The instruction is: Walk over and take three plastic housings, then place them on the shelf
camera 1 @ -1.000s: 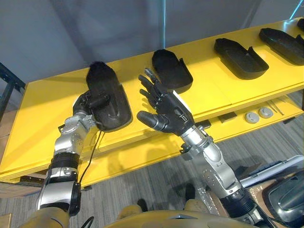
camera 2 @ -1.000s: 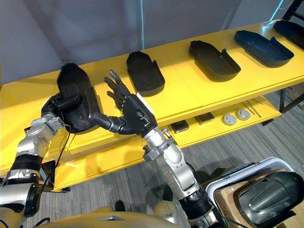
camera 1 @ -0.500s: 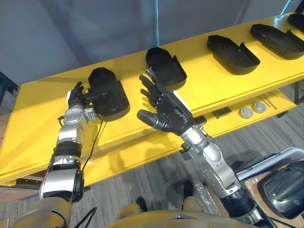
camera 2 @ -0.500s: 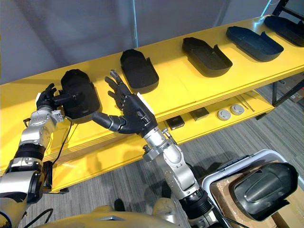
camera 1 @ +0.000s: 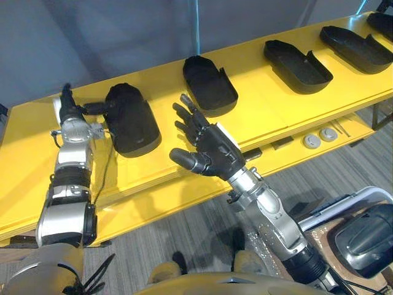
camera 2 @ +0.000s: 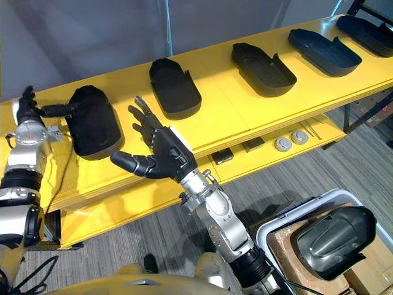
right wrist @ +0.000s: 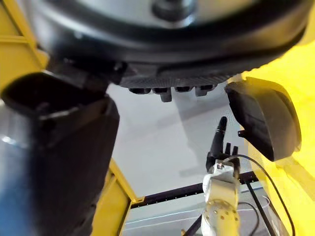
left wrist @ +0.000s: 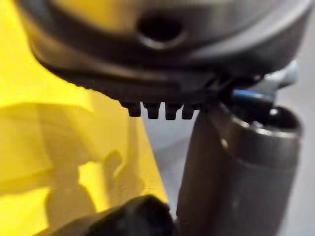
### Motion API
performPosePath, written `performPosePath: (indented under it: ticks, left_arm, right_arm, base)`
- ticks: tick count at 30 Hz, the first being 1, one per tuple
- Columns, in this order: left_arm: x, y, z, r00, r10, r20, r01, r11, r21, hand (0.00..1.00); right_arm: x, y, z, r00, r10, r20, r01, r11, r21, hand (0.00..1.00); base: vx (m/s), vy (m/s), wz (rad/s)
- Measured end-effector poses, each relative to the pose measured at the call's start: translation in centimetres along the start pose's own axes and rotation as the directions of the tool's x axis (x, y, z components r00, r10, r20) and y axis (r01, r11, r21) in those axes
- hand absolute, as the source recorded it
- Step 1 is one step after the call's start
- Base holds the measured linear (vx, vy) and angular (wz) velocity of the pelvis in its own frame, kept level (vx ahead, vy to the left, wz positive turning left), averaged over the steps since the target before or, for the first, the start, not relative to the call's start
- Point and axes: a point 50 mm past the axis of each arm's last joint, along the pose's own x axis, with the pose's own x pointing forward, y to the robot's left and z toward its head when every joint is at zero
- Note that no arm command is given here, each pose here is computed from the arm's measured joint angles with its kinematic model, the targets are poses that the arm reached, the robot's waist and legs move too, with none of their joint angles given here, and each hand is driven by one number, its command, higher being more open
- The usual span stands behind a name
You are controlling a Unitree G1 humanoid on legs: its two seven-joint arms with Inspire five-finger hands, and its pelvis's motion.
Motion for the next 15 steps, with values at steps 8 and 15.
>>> performPosePath:
  ticks: [8,15]
  left_arm:
    - [-6.1,-0.1,10.7,0.771,-0.181,0.610,0.425,0.861,-0.281,1.00]
    - [-14.9,0.1,9.0,0.556,-0.246,0.794,0.718,0.624,-0.309,1.00]
  right_arm:
    - [-0.7,0.6,-0.8,0.999,0.022,-0.045,-0.024,0.999,-0.049,1.00]
    - [-1.1,-0.6,-0.7,0.996,0.048,-0.074,-0.057,0.992,-0.115,1.00]
  base:
    - [-0.03,-0.013,0.12]
    - [-0.01,-0.010,0.12]
